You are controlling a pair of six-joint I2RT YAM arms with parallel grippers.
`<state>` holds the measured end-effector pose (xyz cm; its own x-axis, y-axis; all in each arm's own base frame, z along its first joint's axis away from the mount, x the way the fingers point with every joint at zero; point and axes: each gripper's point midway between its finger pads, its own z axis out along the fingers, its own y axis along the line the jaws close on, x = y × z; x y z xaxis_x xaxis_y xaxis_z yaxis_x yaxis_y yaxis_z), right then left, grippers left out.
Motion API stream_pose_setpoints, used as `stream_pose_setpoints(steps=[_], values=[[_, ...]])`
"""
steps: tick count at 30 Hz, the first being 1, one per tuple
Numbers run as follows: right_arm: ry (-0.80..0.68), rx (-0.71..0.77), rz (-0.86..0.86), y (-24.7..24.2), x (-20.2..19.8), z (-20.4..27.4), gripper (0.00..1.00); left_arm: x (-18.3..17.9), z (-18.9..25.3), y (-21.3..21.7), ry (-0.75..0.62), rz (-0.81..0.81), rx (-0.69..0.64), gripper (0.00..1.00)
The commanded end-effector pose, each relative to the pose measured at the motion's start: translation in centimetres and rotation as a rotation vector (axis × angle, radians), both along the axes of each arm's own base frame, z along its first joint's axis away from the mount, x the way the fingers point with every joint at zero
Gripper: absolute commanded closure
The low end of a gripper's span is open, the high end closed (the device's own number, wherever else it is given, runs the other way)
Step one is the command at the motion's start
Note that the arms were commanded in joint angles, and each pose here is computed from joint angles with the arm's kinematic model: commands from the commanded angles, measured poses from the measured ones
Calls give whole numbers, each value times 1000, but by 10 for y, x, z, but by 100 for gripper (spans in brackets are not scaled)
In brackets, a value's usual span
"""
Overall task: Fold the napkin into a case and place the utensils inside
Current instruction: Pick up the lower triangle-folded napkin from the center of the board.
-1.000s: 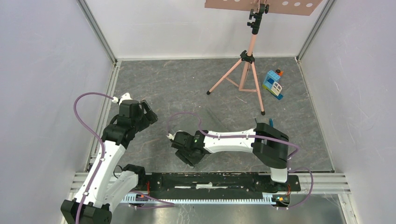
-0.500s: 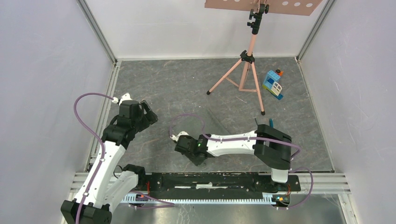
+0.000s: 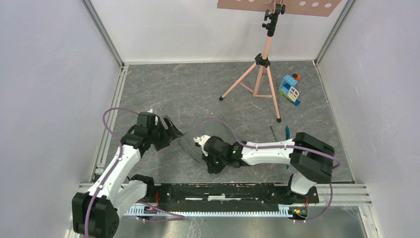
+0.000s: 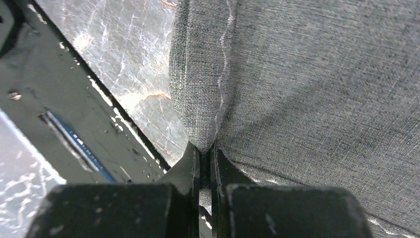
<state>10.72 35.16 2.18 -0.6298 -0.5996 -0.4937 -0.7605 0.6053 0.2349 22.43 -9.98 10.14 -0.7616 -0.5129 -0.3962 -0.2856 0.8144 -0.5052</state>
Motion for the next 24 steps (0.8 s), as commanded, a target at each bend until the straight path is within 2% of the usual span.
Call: stream_pose_setpoints(steps=[1, 6, 11, 14, 20, 24], values=[[111, 283, 29, 20, -5, 35, 99, 4, 2, -47, 18, -32, -317, 11], [161, 411, 4, 9, 2, 47, 100, 4, -16, -61, 50, 40, -475, 12], [178, 456, -11, -2, 8, 49, 99, 7, -30, -62, 71, 69, -485, 16], [180, 483, -17, -5, 11, 52, 99, 10, -40, -62, 84, 79, -449, 18], [188, 512, -21, -9, 11, 54, 100, 19, -53, -61, 91, 78, -414, 32], [188, 513, -20, -12, 11, 52, 100, 27, -53, -57, 72, 75, -369, 48]])
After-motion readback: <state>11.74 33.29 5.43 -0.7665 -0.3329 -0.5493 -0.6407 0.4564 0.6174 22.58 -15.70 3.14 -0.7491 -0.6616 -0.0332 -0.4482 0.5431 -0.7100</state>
